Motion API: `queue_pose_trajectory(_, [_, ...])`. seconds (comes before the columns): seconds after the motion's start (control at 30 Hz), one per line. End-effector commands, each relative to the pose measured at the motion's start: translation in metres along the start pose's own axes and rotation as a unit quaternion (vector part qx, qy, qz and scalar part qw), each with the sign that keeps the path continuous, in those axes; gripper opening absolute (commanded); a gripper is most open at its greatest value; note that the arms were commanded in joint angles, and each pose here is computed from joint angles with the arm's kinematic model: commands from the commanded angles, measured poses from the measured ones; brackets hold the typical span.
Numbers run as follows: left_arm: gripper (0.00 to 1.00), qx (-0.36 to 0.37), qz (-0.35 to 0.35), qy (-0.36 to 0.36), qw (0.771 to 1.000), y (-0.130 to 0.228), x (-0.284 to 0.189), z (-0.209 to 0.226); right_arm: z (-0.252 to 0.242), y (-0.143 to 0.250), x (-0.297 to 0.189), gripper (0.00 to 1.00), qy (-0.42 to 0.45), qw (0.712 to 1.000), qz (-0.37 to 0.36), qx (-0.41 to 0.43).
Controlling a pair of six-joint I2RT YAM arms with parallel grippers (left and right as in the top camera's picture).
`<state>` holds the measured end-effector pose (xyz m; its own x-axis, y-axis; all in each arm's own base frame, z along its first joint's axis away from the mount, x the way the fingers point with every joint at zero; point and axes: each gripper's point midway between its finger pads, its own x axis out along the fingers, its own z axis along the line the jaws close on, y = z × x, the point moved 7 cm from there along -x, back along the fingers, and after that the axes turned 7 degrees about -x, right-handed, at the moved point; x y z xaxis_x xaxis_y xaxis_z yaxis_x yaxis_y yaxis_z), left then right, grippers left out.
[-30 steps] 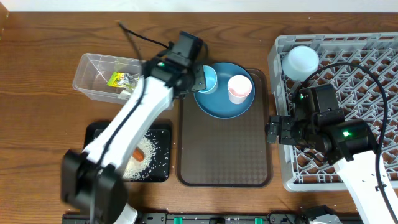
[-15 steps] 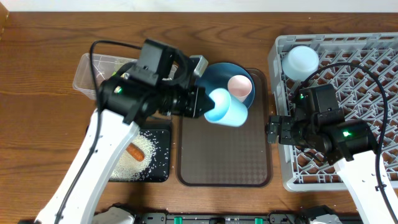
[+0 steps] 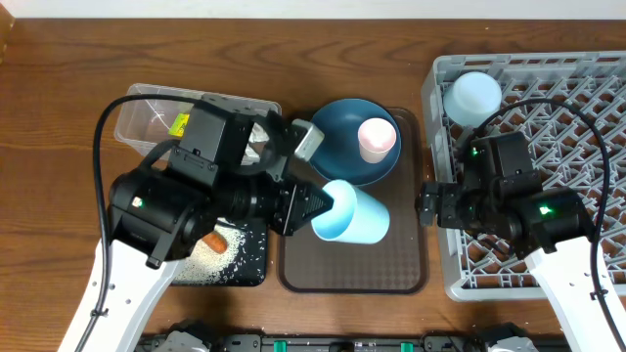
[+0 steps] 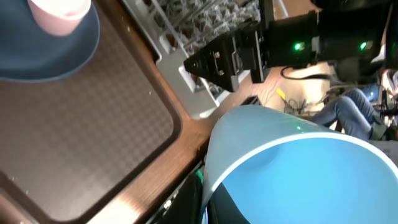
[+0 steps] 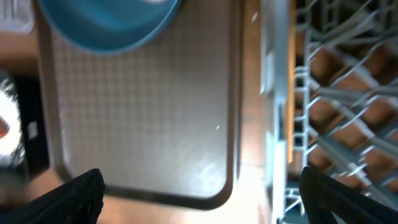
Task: Sort waste into correct bins and load items into the dishwasher rack
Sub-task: 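Close the left gripper on the light-blue cup and lift it, then carry the blue cup right while the right gripper approaches it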
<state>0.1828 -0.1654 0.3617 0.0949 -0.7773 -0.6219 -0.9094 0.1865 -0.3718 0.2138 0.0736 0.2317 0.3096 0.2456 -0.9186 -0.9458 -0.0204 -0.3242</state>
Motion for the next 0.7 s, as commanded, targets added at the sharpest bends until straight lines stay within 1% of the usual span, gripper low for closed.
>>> queue_pose_trajectory(0.0, [0.06, 0.021, 0.004, 0.009, 1.0, 0.002, -0.002, -0.004, 0.01, 0.001, -0.007, 0.99, -0.062, 0.998, 0.008, -0.025])
queue_pose_trajectory(0.07, [0.06, 0.02, 0.004, 0.009, 1.0, 0.003, -0.002, -0.004, 0.017, 0.005, -0.008, 0.87, -0.099, 0.994, 0.019, -0.051])
queue_pose_trajectory(0.1, [0.06, 0.02, 0.004, 0.009, 1.0, 0.003, -0.002, -0.004, 0.023, 0.007, -0.01, 0.83, -0.126, 0.989, 0.021, -0.073])
queue_pose_trajectory(0.17, [0.06, 0.019, 0.006, 0.011, 1.0, 0.003, -0.002, -0.004, 0.037, 0.011, -0.015, 0.75, -0.201, 0.97, 0.021, -0.136])
queue_pose_trajectory(0.23, [0.06, 0.02, 0.008, 0.016, 1.0, 0.004, -0.002, -0.005, 0.049, 0.015, -0.021, 0.74, -0.265, 0.948, 0.018, -0.177])
queue_pose_trajectory(0.3, [0.06, 0.019, 0.009, 0.016, 1.0, 0.004, -0.003, -0.005, 0.057, 0.019, -0.025, 0.77, -0.305, 0.93, 0.016, -0.206])
queue_pose_trajectory(0.47, [0.06, 0.018, 0.019, 0.014, 1.0, 0.009, -0.003, -0.004, 0.072, 0.031, -0.034, 0.78, -0.378, 0.889, 0.017, -0.259])
queue_pose_trajectory(0.6, [0.06, 0.019, 0.024, 0.013, 0.999, 0.012, -0.004, -0.004, 0.083, 0.036, -0.044, 0.77, -0.437, 0.848, -0.002, -0.301])
queue_pose_trajectory(0.67, [0.06, 0.022, 0.028, 0.027, 0.999, 0.012, -0.004, -0.007, 0.087, 0.038, -0.047, 0.77, -0.454, 0.831, -0.011, -0.321])
